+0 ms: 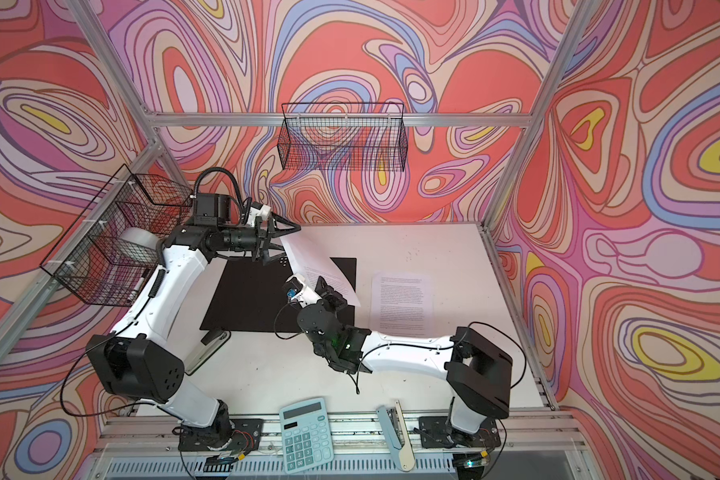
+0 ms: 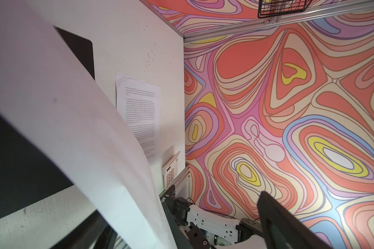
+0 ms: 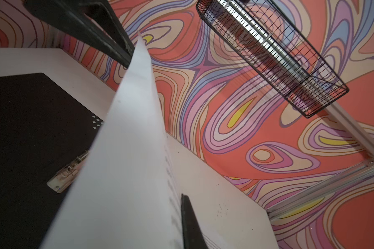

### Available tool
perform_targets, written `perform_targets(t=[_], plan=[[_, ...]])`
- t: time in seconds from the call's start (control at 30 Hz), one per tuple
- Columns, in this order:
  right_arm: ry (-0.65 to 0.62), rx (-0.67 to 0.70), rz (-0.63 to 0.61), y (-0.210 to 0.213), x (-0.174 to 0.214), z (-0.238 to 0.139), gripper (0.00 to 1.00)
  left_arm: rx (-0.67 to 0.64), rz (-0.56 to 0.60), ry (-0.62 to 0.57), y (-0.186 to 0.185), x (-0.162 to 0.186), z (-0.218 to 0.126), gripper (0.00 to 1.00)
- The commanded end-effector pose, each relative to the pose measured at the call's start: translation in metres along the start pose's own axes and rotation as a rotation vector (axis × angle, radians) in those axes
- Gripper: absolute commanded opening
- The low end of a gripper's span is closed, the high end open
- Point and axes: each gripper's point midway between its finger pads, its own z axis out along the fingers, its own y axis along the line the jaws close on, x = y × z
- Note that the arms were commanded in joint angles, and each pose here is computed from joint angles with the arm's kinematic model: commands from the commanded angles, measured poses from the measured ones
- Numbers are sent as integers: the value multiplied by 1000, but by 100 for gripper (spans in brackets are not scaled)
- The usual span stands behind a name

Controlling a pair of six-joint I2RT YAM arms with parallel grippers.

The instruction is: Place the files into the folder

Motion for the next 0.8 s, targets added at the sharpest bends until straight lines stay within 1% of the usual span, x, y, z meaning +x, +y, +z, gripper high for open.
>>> perform_targets(t=[0.0, 0.07, 0.13, 0.23, 0.37, 0.47, 0.6, 0.77], plan=[[72, -71, 168, -14, 1, -4, 0, -96, 220, -151, -32, -3, -41, 100], [105, -106, 252, -22, 3, -4, 0, -165, 285, -207, -36, -5, -55, 100], [149, -154, 341, -30, 8, -3, 0, -198, 329, -236, -41, -3, -66, 100], [186, -213, 441, -40, 11, -4, 0, -207, 360, -253, -45, 2, -73, 100], [242, -284, 561, -55, 19, -4, 0, -249, 388, -281, -42, 4, -80, 100], [287, -358, 652, -60, 28, -3, 0, -258, 399, -277, -40, 5, -81, 100], [336, -418, 755, -65, 38, 2, 0, -265, 396, -261, -35, 4, -77, 100], [383, -439, 840, -64, 54, 8, 0, -263, 397, -233, -29, 4, -71, 100]])
